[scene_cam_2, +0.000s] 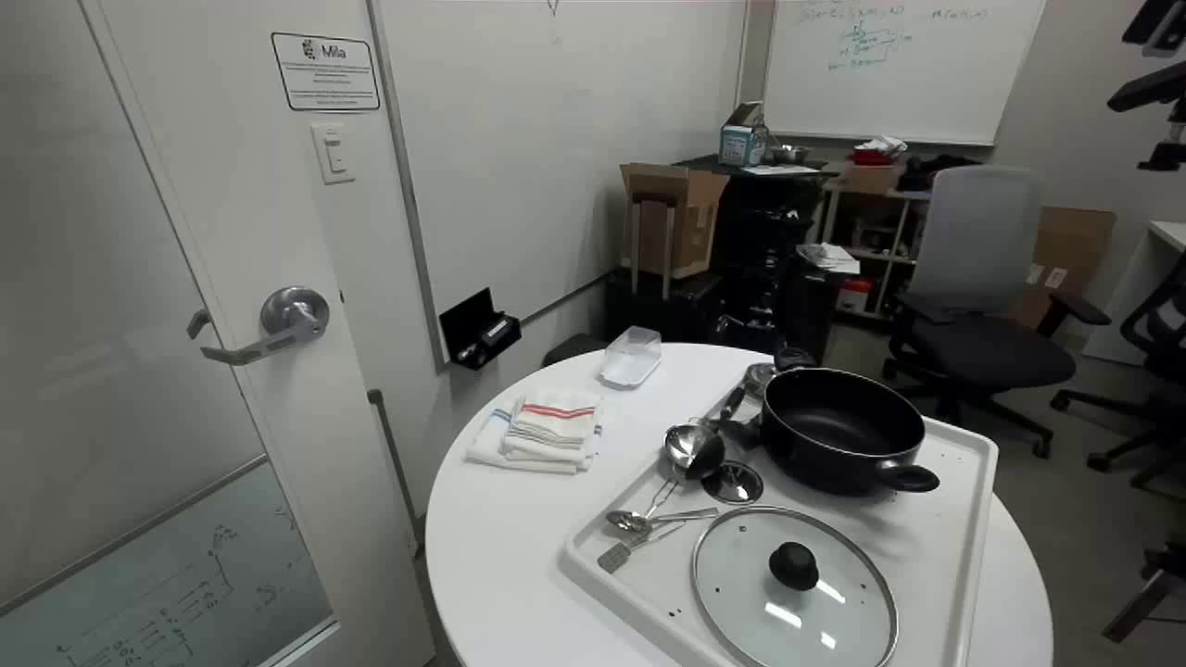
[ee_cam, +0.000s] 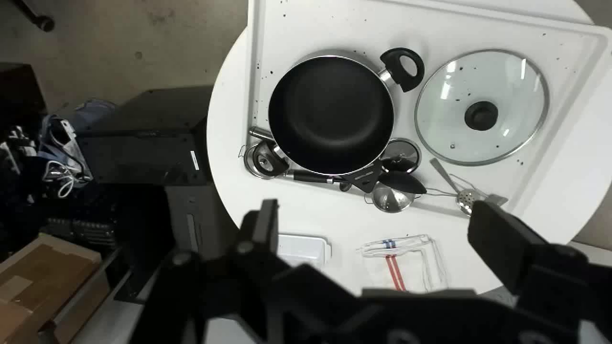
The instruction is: Put the glass lid on the black pot.
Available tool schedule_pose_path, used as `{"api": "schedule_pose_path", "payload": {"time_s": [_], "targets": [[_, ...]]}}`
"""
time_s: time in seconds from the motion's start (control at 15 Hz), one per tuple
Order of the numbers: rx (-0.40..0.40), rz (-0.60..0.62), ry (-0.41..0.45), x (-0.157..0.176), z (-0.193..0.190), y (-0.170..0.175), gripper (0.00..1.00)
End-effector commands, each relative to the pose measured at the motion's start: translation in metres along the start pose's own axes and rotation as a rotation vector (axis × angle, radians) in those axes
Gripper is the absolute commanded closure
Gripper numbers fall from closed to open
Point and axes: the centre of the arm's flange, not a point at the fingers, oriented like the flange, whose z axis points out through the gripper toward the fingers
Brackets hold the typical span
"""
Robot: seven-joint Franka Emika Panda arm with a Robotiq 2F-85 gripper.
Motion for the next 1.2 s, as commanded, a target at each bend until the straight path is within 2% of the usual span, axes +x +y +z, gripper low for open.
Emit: {"api": "schedule_pose_path", "payload": {"time_s": [0.0, 0.53, 0.67, 0.8, 1.13], "targets": [[0.000, 0.000, 0.000, 0.000, 0.000, 0.000, 0.00], [0.000, 0.000, 0.000, 0.000, 0.000, 0.000, 0.00], [-0.002, -0.020, -0.029, 0.009, 0.004, -0.004, 0.00], [0.005, -0.063, -0.061, 0.022, 0.011, -0.013, 0.00], [0.058, -0.284, -0.137, 0.065, 0.045, -0.053, 0.00]]}}
